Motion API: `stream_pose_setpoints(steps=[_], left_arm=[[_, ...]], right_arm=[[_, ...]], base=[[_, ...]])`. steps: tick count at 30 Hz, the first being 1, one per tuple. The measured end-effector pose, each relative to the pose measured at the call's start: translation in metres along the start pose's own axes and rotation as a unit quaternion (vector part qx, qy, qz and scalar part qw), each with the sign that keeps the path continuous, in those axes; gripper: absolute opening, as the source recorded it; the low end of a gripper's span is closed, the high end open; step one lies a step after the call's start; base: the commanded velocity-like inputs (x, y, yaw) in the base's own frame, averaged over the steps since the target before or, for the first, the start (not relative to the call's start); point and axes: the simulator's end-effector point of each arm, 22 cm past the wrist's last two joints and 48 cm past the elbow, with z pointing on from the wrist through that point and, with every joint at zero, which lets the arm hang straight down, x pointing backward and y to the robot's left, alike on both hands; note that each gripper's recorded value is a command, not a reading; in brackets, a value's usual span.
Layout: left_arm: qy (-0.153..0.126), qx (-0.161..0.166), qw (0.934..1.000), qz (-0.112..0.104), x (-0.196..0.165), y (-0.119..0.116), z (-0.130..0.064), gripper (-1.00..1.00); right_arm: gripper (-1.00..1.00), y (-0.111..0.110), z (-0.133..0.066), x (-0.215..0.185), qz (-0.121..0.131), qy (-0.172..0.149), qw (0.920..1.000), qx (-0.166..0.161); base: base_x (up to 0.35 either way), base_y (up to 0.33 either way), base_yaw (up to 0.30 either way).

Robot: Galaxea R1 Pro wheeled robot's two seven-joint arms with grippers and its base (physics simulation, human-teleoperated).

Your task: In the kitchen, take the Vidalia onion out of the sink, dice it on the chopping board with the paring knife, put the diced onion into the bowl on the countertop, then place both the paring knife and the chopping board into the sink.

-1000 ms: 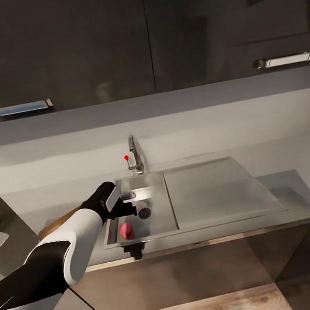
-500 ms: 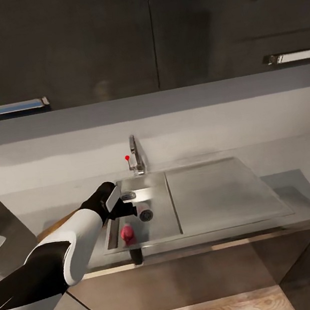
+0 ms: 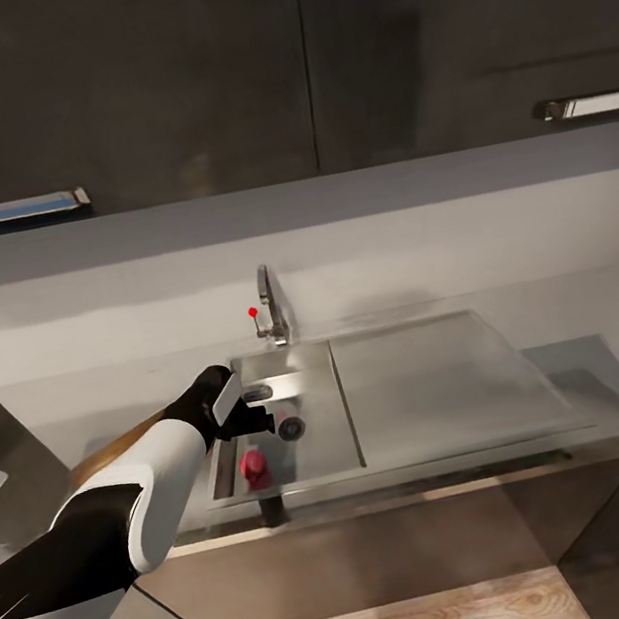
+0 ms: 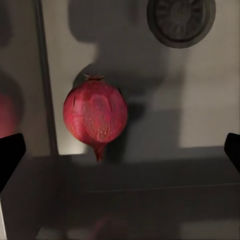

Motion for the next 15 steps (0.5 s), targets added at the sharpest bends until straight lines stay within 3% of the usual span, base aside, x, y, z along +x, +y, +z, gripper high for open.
stream_pose_setpoints(steps=[15], left_arm=[[0.007,0.001,1.0,0.0,0.0037,-0.001,0.0097,1.0]], right_arm=[[1.0,-0.0002,-0.0004,0.0064,-0.001,0.008,1.0,0.0]], base=[[0.124,0.015,0.0]])
